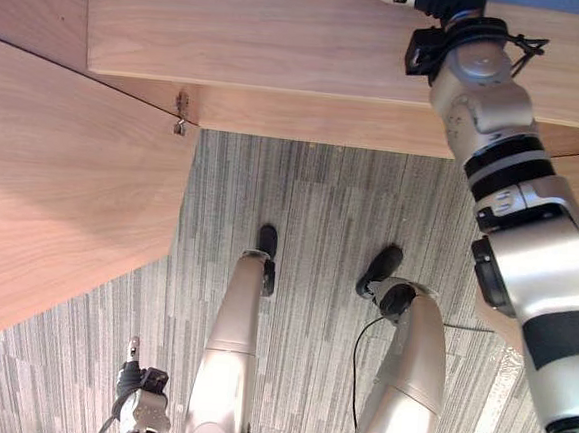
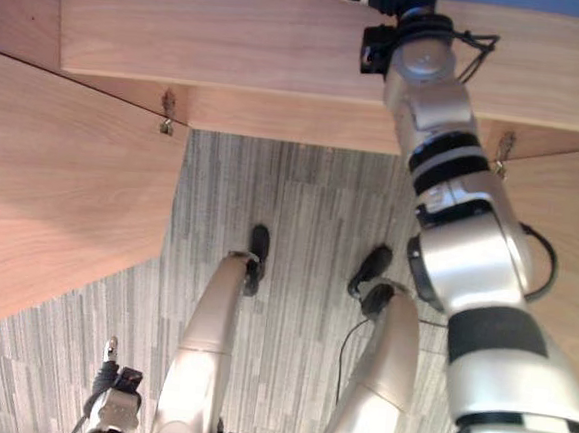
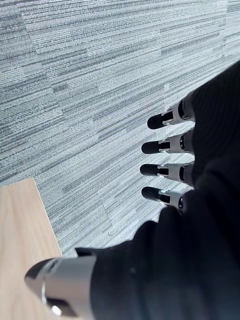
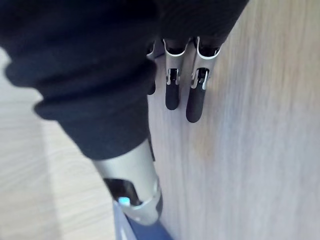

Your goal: Walk over to the cabinet, pick up the folder, carry it to the office cabinet, place the folder inside the office cabinet, then close the office cabinet door

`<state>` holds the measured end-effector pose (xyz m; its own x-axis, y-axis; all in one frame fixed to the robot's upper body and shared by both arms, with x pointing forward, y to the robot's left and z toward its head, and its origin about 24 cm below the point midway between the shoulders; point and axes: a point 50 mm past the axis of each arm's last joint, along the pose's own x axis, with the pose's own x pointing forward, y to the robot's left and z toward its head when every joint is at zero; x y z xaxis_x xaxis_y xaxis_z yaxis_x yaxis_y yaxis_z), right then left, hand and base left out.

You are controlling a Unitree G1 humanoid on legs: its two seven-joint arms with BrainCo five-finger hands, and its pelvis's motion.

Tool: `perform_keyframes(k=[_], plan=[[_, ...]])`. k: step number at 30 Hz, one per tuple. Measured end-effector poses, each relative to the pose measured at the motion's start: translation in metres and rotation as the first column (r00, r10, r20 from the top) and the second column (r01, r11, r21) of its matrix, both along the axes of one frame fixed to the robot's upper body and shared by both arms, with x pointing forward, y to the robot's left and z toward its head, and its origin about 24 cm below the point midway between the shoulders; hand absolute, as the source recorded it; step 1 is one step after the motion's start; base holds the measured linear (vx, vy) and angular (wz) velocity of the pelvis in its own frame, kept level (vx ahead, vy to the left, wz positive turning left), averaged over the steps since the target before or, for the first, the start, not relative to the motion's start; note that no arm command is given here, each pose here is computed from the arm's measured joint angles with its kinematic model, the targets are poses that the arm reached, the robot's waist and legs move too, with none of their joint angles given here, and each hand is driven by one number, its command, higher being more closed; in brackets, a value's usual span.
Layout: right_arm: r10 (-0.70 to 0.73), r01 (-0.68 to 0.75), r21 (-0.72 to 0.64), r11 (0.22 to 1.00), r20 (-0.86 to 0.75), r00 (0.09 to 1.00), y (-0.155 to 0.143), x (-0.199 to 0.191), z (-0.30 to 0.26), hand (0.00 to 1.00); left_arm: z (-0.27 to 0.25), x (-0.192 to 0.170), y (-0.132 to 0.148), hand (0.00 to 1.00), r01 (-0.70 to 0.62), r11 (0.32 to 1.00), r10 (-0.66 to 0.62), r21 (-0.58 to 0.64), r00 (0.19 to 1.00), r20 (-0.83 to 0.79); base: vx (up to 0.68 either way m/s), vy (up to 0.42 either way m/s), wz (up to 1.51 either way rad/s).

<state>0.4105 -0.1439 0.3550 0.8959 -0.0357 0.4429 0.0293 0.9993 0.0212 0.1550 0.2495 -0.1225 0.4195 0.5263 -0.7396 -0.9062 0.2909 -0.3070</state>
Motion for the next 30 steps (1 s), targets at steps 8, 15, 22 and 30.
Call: perform_keyframes(k=[8,15,22,30], plan=[[0.096,-0.114,0.367,0.923,0.067,0.993,-0.017,-0.004,0.004,0.0,-0.003,0.0,-0.01,0.0,-0.009,0.999,0.009,-0.036,1.0,0.003,0.01,0.026,0.04],[0.099,-0.114,0.356,0.927,0.061,0.993,-0.008,-0.003,0.002,0.0,-0.003,0.004,-0.014,0.0,-0.008,0.999,0.008,-0.048,1.0,0.012,0.0,0.034,-0.03],[0.277,-0.278,0.113,0.954,0.021,0.961,0.026,-0.004,-0.009,0.0,-0.001,0.005,-0.012,0.0,-0.001,0.999,0.002,-0.045,0.999,0.037,0.0,0.007,-0.12],[0.388,-0.42,-0.388,0.82,-0.161,0.907,0.048,-0.011,-0.037,0.0,0.003,0.008,-0.001,0.0,0.035,0.999,-0.034,-0.008,0.997,0.071,0.01,-0.016,-0.05]])
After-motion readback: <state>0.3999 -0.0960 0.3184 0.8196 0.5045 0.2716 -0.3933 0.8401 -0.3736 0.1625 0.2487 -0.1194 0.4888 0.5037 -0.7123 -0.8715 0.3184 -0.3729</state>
